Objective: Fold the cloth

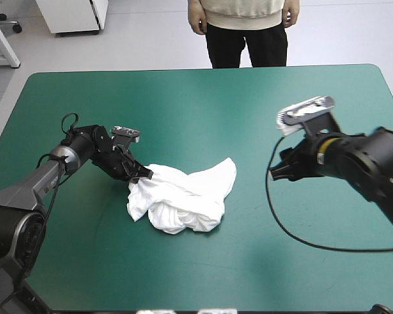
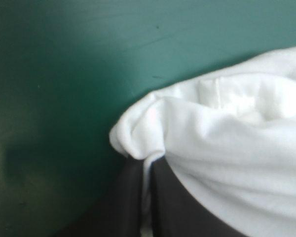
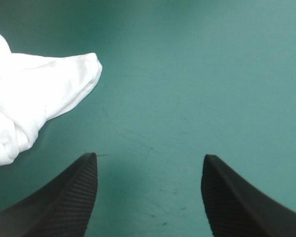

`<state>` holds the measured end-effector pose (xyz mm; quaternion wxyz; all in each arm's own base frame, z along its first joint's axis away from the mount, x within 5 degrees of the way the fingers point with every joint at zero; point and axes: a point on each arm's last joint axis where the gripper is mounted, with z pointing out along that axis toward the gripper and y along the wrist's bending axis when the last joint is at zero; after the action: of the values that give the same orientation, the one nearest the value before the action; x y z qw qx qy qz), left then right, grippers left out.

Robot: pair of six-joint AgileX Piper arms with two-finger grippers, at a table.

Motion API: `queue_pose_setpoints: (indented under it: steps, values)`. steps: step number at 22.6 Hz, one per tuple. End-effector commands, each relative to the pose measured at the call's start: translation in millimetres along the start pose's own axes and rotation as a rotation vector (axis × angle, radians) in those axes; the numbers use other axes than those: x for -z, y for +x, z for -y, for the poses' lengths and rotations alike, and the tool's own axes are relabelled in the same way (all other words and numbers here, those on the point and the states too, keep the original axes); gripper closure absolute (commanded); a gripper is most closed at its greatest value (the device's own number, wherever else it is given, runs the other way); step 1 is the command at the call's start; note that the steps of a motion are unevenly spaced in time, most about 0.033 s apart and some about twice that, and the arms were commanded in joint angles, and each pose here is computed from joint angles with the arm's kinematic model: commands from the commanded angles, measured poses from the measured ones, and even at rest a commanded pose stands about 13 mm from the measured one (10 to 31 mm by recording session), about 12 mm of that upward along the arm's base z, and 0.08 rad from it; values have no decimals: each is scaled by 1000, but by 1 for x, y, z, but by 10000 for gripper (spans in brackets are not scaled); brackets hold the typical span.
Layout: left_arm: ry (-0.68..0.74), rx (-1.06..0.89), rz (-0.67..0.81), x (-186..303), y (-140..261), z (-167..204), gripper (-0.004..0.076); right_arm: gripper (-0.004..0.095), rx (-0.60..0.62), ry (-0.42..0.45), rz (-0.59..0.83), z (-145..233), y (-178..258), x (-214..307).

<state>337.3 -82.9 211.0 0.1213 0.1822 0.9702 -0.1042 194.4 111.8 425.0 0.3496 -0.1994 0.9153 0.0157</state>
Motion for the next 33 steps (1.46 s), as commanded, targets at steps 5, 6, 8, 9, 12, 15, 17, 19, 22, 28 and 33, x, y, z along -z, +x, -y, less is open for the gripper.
queue_pose_setpoints:
  steps: [5,6,8,9,12,15,17,19,22,28,33]
  values:
    - [35,15,34,11,-4,9,733,365,46,-85,-21,-23,-31,-89]
    - [39,16,27,11,-3,9,733,372,26,-148,-53,-23,-34,-115]
    - [43,16,14,11,-2,10,733,372,0,-152,-97,-13,-33,-148]
    - [44,15,12,11,-2,10,733,372,-2,-148,-115,-11,-32,-158]
    - [42,16,18,11,-2,10,733,372,22,-148,-143,-13,-30,-179]
    - [38,16,30,11,-3,9,733,372,6,-219,-170,-23,-30,-197]
    - [38,16,30,11,-3,9,733,371,-4,-239,-176,-26,-32,-205]
    - [38,16,30,11,-3,9,733,372,-4,-253,-153,-28,-40,-213]
    - [37,12,32,11,-3,9,733,372,3,-286,-167,-33,-47,-229]
    - [33,12,44,11,-5,9,733,493,7,-289,-285,-38,-33,-264]
    - [15,7,90,16,-8,8,733,921,67,-285,-294,-36,-33,-259]
